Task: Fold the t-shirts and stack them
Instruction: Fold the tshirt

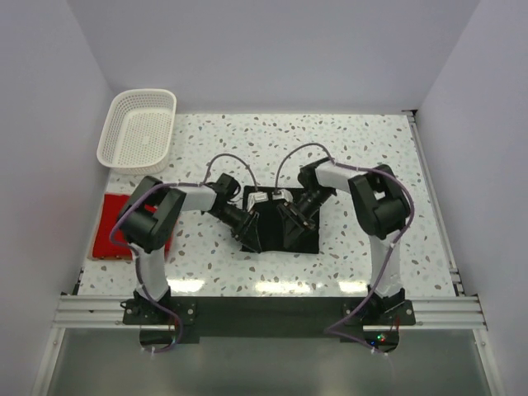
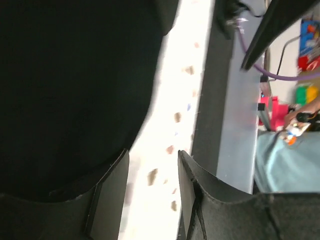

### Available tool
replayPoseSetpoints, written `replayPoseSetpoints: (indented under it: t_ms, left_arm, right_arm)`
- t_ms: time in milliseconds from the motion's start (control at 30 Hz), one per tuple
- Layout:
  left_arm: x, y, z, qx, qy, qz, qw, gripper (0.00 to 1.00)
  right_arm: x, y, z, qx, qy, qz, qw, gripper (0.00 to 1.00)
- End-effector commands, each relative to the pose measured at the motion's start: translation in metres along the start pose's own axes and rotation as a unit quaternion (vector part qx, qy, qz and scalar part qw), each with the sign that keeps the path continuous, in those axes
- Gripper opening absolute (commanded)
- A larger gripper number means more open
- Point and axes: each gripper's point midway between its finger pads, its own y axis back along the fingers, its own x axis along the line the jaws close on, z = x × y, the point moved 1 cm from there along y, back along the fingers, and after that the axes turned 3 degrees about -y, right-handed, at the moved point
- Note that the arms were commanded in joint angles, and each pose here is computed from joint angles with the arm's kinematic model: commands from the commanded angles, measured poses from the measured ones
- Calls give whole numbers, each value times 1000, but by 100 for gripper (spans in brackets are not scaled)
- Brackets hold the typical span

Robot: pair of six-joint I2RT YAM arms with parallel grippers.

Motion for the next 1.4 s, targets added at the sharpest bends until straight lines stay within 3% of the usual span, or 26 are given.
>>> replayPoseSetpoints:
  t_ms: [0, 67, 133, 300, 400, 533, 700, 967, 1167, 1267, 1367]
  left_arm:
    - [48, 8, -31, 11, 86, 26, 996, 48]
    - [68, 22, -38, -8, 131, 32, 991, 46]
    - [68, 31, -38, -15, 131, 24, 991, 46]
    - [16, 49, -3, -52, 30, -27, 998, 48]
    - [-1, 61, 34, -62, -35, -8, 997, 49]
    - [10, 77, 97, -117, -77, 58, 989, 52]
    - [54, 74, 150, -152, -34, 61, 986, 51]
    - [127, 67, 131, -157, 48, 84, 983, 50]
    - [125, 89, 132, -166, 36, 111, 979, 50]
    - [96, 112, 146, -160, -48, 152, 974, 53]
    - [77, 151, 154, -151, -153, 276, 937, 56]
  right_arm:
    - [-37, -7, -16, 13, -56, 15, 998, 71]
    - [-57, 1, -21, 6, -66, -7, 998, 71]
    - [-58, 10, -26, 4, -72, -10, 997, 71]
    - [6, 55, 2, -44, 18, 21, 999, 71]
    - [30, 86, 23, -86, 45, 22, 995, 71]
    - [8, 109, 57, -137, 44, -1, 990, 71]
    - [-41, 122, 90, -158, 13, 4, 987, 69]
    - [-120, 121, 110, -154, -13, -36, 987, 66]
    - [-129, 141, 131, -173, 18, -82, 981, 65]
    - [-103, 159, 138, -188, 50, -97, 976, 65]
    - [-65, 171, 137, -194, 95, -127, 968, 66]
